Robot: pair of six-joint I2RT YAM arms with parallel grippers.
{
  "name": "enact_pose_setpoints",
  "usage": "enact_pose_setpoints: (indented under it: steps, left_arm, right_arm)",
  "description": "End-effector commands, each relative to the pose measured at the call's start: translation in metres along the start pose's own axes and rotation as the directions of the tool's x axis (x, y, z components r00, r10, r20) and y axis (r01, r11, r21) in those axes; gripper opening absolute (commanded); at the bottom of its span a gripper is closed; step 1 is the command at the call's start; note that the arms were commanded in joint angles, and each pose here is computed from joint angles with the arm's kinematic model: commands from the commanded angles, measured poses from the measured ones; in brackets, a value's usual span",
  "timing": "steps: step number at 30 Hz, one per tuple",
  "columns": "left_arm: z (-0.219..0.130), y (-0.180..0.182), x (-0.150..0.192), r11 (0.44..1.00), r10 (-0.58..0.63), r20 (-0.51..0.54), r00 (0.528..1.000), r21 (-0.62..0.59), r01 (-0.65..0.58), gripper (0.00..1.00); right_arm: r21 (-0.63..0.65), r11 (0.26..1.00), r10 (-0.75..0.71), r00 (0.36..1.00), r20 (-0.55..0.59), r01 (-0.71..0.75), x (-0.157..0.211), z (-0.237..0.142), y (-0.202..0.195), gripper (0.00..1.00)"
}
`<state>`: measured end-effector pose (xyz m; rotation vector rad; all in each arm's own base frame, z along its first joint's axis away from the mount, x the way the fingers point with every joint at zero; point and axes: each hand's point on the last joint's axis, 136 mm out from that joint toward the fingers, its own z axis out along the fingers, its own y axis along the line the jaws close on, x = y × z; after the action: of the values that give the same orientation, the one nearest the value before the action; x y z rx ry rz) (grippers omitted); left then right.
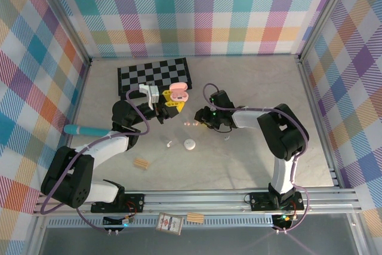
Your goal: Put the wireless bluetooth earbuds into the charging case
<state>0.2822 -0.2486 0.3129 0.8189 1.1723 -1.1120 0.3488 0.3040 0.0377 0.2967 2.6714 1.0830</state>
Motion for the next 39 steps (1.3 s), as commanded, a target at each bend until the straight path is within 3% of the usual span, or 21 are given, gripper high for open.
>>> enact_pose_setpoints:
  steps: [1, 24, 34, 39]
  left_arm:
    - [-0.004, -0.003, -0.01, 0.999, 0.054, 0.018, 0.998, 0.005, -0.054, 0.35]
    - [-0.007, -0.007, -0.01, 0.998, 0.064, 0.02, 0.998, 0.01, -0.065, 0.35]
    - [-0.006, -0.008, -0.011, 0.998, 0.067, 0.02, 0.998, 0.009, -0.067, 0.35]
    - [-0.006, -0.007, -0.012, 0.998, 0.07, 0.017, 0.997, 0.01, -0.07, 0.35]
  right_arm:
    - [-0.023, 1.0, -0.003, 1.0, -0.026, 0.002, 0.002, 0.006, 0.01, 0.35]
    - [0.025, 0.999, -0.021, 0.995, -0.095, 0.023, 0.015, 0.021, 0.009, 0.37]
    - [-0.007, 0.999, -0.039, 0.993, -0.111, 0.038, 0.016, 0.022, 0.017, 0.26]
    - [-0.043, 0.998, -0.052, 0.992, -0.118, 0.047, 0.017, 0.023, 0.023, 0.26]
